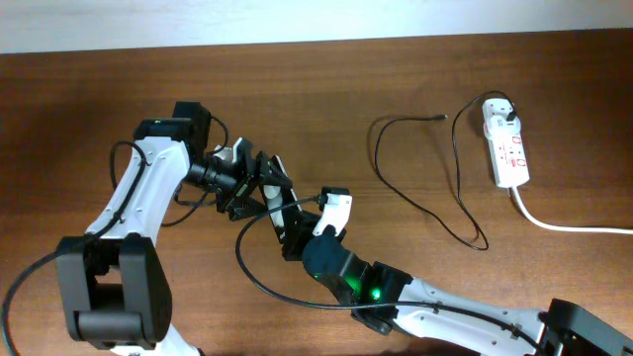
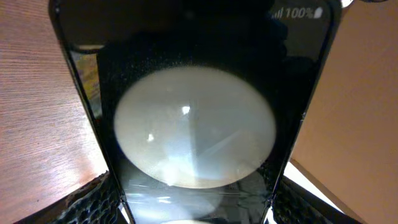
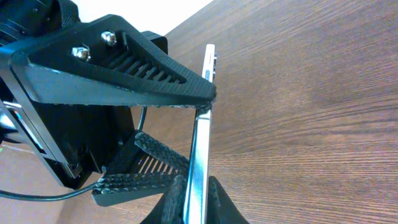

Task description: Plug charger to phone and switch on socket

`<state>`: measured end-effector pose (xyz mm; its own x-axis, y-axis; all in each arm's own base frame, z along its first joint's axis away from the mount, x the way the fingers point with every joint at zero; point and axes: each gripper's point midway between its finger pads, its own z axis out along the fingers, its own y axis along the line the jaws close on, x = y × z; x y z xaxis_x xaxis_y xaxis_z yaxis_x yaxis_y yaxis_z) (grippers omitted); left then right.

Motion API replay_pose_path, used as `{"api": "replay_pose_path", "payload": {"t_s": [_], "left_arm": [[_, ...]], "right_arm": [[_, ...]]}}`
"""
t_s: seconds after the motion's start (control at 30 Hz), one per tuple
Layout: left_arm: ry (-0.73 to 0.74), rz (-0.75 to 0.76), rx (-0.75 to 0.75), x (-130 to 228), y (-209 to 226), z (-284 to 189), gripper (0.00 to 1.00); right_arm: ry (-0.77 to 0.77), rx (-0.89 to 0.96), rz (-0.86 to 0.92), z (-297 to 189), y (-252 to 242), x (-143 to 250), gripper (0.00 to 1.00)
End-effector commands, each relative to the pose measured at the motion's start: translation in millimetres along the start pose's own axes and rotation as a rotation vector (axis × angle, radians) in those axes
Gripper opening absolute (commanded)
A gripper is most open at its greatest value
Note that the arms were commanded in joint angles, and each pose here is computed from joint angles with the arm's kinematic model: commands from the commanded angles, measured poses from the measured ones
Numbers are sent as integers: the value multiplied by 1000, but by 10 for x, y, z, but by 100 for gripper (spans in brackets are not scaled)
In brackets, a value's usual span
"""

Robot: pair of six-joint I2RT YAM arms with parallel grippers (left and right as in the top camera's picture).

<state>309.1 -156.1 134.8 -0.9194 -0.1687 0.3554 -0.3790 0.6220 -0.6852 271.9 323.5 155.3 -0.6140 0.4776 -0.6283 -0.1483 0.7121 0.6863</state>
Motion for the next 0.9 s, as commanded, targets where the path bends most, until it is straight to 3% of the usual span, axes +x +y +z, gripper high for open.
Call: {"api": "replay_pose_path", "payload": {"t_s": [0.0, 0.07, 0.17, 0.33, 0.5, 0.57, 0.67, 0.77, 0.87], "left_arm": [[10, 20, 11, 28, -41, 10, 82], [16, 12, 9, 46, -34, 9, 91], [8, 17, 13, 50, -49, -21, 94], [-199, 148, 78, 211, -208, -730, 99], [-564, 305, -90, 1068, -129, -1503, 99], [-778, 406, -174, 1636, -73, -1715, 99], [-948, 446, -110, 2193, -68, -1752, 99], [-1031, 329, -71, 2096, 155, -1673, 99], [-988, 276, 42, 1555, 240, -1425, 99]], "right_arm": [[15, -77, 14, -62, 242, -40, 12], [10, -81, 17, -74, 256, -61, 12], [5, -88, 21, -94, 278, -89, 12], [-3, -44, 19, -202, 172, -241, 10], [-2, -35, 19, -418, 170, -373, 4], [13, -20, 14, -526, 132, -392, 4], [38, 8, 50, -706, 53, -418, 4], [33, 35, 66, -962, -42, -523, 4], [7, 141, 117, -1135, -383, -692, 4]]}}
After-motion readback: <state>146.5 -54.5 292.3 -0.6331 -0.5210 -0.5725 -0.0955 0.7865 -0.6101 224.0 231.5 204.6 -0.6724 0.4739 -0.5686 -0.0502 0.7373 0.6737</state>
